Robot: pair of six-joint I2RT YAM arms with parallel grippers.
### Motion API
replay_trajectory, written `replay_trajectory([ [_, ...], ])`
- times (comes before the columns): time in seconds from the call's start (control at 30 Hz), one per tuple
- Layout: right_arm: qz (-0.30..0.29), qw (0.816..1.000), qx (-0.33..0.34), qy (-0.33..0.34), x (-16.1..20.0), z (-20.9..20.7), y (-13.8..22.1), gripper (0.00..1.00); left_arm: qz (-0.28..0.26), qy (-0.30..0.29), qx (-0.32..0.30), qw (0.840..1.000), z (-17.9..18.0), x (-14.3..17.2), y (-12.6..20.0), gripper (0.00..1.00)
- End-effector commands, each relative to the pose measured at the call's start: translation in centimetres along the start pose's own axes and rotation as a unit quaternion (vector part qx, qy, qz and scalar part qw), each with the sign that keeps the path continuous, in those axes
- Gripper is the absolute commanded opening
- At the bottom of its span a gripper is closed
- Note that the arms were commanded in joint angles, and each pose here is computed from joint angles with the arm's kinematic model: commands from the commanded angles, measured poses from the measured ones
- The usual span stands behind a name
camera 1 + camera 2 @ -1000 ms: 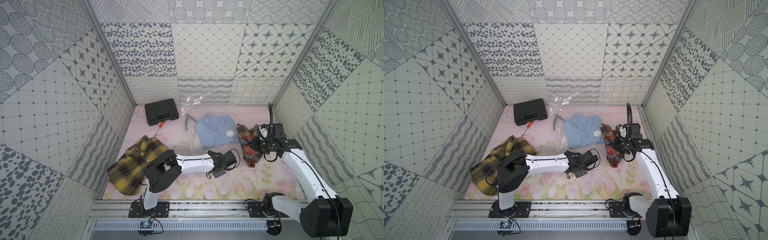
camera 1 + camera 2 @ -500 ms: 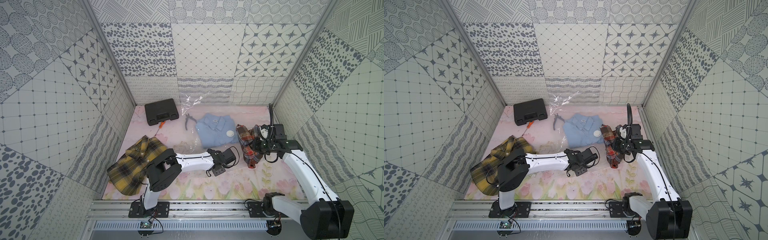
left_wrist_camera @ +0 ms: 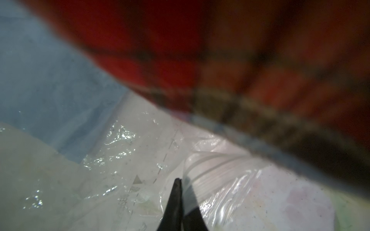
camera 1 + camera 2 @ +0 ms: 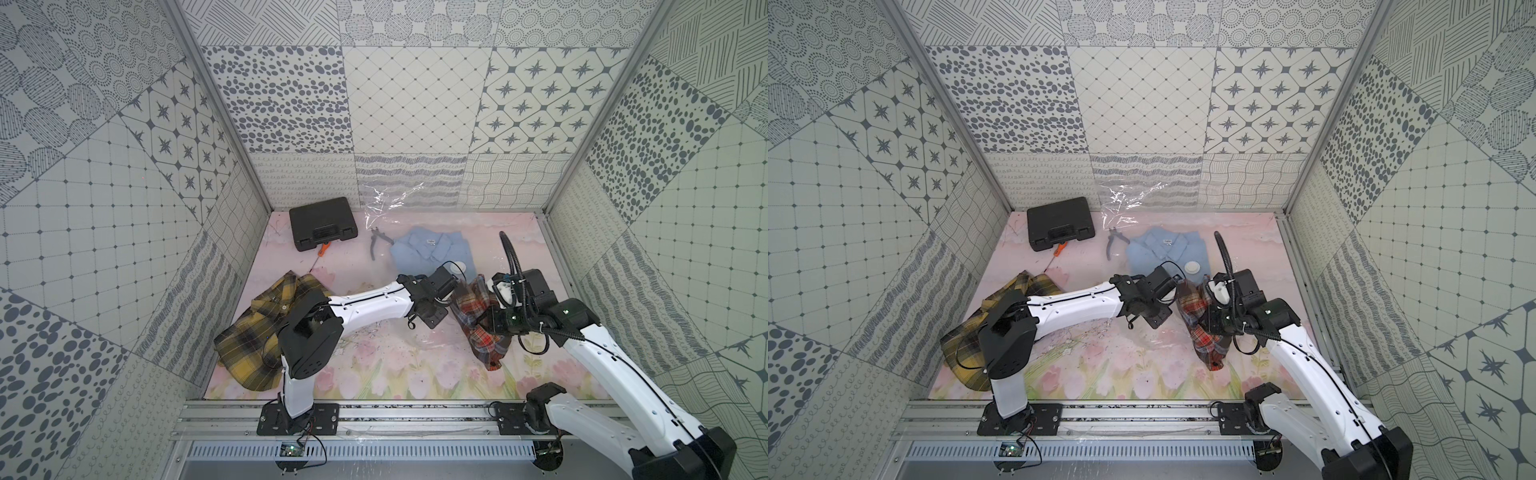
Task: Place the folded shirt into the vacuum bag
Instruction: Open the vacuum bag at the center of the board, then place the shirt in the vacuum bag.
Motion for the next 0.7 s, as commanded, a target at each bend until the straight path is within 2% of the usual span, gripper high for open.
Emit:
replay_trajectory([
  [0.0,-0.012,0.996,-0.04,0.08,1.0,3.0,1.7,0.0,-0.039,0.115,0.023,0.992,2.5,-1.5,2.6,0.0],
  [0.07,0.003,0.992,-0.06,0.108,1.8,4.1,1.4,0.0,-0.061,0.145,0.021,0.987,3.6,-2.0,3.5,0.0],
  [0.23,0.044,0.989,-0.052,0.131,3.0,4.8,0.2,0.0,-0.082,0.168,0.011,0.982,5.3,-3.0,4.8,0.0],
  [0.33,0.052,0.986,-0.073,0.142,3.4,5.2,1.6,0.0,-0.086,0.165,0.014,0.982,5.6,-3.3,5.1,0.0],
  [0.4,0.063,0.984,-0.063,0.152,3.7,5.3,2.1,0.0,-0.086,0.162,0.015,0.983,5.8,-3.4,4.9,0.0],
  [0.57,0.091,0.98,-0.025,0.175,4.0,5.6,0.6,0.0,-0.101,0.163,0.025,0.981,6.3,-4.5,5.6,0.0],
  [0.67,0.089,0.979,-0.048,0.178,3.7,6.5,0.0,0.0,-0.122,0.164,0.029,0.978,6.5,-5.3,6.8,0.0],
])
Point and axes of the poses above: each gripper's point midway between its finger pads, its own y axis back along the fingers, its own z axis along the line the jaws close on, x = y × z, the point moved 8 cm from there along y, back along the fingers, and after that the axes turned 15 degrees about -y, right-handed, at the moved point
